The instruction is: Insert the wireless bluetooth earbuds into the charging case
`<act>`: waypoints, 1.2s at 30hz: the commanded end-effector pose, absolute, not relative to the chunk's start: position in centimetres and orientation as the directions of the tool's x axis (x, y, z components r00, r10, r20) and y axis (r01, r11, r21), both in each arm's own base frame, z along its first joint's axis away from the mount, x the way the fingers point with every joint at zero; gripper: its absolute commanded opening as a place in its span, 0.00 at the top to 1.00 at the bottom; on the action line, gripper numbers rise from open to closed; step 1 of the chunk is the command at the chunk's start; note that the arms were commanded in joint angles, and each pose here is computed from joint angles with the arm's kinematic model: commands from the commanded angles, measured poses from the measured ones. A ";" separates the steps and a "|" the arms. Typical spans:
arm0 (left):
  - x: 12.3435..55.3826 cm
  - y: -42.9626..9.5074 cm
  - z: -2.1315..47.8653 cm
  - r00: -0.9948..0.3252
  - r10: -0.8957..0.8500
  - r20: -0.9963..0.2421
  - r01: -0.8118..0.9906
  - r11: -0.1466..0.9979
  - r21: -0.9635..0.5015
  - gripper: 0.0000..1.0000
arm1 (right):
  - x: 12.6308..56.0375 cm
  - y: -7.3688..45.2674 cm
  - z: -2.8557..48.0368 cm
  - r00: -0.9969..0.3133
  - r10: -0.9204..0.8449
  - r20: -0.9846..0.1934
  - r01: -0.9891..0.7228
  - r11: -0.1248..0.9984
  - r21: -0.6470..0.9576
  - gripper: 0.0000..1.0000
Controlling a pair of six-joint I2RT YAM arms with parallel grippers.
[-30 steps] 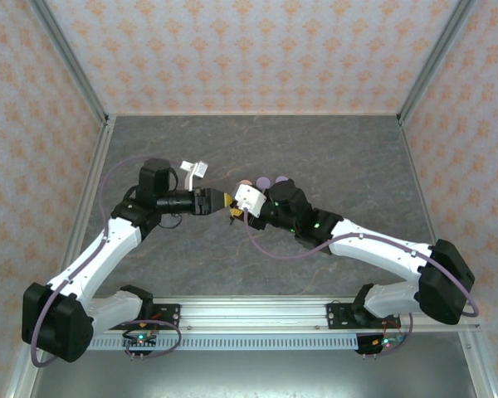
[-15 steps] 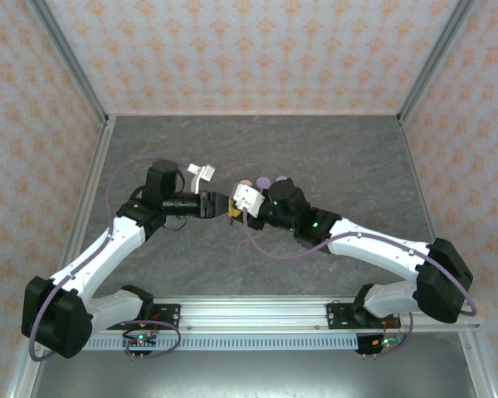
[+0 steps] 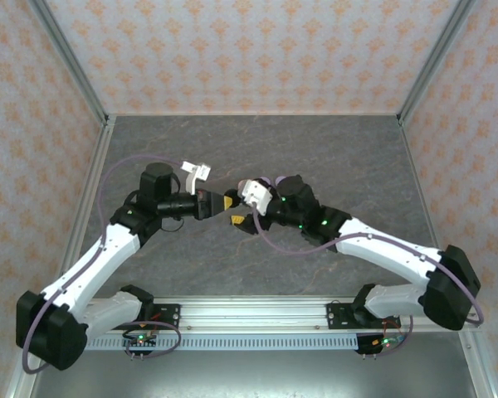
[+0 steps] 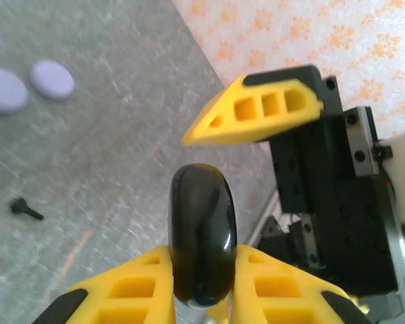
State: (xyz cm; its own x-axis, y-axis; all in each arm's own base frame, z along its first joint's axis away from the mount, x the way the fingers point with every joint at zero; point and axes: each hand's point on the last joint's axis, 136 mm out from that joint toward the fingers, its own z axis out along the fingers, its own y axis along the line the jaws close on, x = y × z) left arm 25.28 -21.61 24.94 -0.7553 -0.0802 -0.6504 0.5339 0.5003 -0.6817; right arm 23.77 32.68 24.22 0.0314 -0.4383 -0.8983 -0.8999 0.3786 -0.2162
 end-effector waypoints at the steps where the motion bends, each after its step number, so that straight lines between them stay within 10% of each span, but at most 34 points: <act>1: 25.5 -20.9 26.2 -0.600 -0.063 -0.798 0.649 0.545 -0.531 0.85 | 21.4 30.8 25.7 -0.053 -0.371 -0.927 -0.939 0.335 -0.081 0.10; 17: 20.4 -23.5 30.2 -0.224 0.111 -0.968 0.914 0.368 -0.169 0.99 | 18.4 29.8 30.2 -0.135 -0.377 -0.916 -0.989 0.109 0.101 0.22; 36: 20.1 -25.2 30.7 -0.183 0.200 -0.963 0.950 0.286 -0.121 1.00 | 18.0 31.2 31.5 -0.080 -0.404 -0.911 -0.995 -0.014 0.094 0.53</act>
